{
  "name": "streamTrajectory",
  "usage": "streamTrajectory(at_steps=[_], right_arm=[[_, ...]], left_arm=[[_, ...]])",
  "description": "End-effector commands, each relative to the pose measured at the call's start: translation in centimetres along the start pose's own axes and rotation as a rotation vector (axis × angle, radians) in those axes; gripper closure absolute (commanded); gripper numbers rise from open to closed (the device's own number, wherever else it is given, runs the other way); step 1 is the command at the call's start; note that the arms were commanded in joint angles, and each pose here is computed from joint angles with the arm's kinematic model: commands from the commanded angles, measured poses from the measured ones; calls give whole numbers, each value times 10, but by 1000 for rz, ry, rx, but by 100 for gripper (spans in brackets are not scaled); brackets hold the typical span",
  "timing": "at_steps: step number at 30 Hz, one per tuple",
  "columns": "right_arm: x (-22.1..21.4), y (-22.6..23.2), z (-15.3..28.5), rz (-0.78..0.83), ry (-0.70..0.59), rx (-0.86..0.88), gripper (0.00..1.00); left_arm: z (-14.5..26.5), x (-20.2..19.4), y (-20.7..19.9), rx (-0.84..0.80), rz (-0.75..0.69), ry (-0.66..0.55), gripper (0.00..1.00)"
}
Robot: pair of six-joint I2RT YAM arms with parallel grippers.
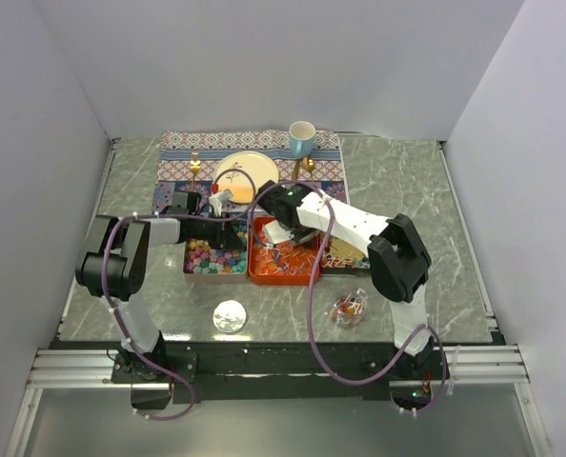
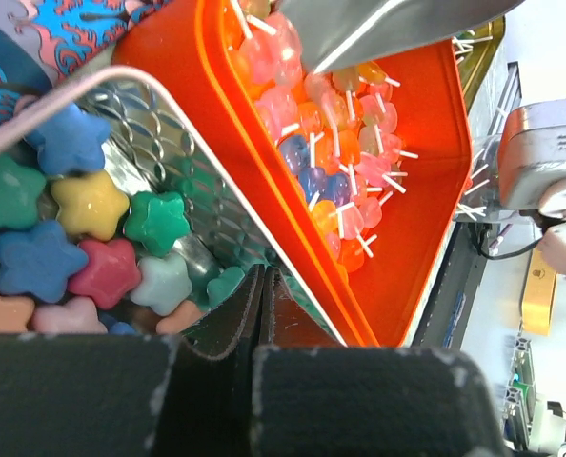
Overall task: Pack the candies
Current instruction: Scoop the fake candies from the storage box.
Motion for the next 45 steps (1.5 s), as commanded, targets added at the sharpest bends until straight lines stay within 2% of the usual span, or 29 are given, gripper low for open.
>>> streamTrajectory(at_steps=[1, 7, 11, 18, 21, 23, 36, 38, 39, 40, 42, 45], right_arm=[[34, 23, -33, -20, -225, 108, 100], [29, 13, -33, -12, -222, 72, 100], [41, 2, -32, 36, -243, 34, 100], [64, 7, -48, 63, -292, 49, 100], [75, 8, -40, 1, -364, 133, 100], [75, 13, -46, -56, -362, 192, 100], [85, 12, -53, -138, -443, 138, 100], [89, 19, -61, -96, -440, 69, 100], [80, 15, -52, -33, -434, -12, 100], [82, 27, -63, 9, -400, -39, 100], [73, 29, -57, 111, -380, -111, 100], [69, 32, -56, 179, -361, -159, 100]], left_arm=[[1, 11, -9, -34, -47, 4, 99], [-2, 7, -4, -37, -29, 17, 99], [-3, 7, -3, -36, -22, 14, 99], [-3, 4, -1, -30, -19, 17, 99], [-5, 1, 4, -20, -13, 24, 99], [-5, 0, 6, -17, -6, 33, 99], [-11, 6, 14, -11, 18, 31, 99], [-12, 7, 14, -10, 17, 29, 99], [-12, 8, 14, -10, 16, 29, 99], [-12, 8, 14, -9, 18, 32, 99], [-12, 10, 15, -7, 14, 34, 99], [-12, 15, 14, -6, 7, 27, 99]])
Point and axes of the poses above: each gripper's point midway between its finger pads, its own z axis back along the fingers, its own y axis along the line the jaws close on, x = y × z, the point moved 2 cm from there along z, back along the fingers, and after that the axes turned 11 degrees about z, right-handed, at the moved point
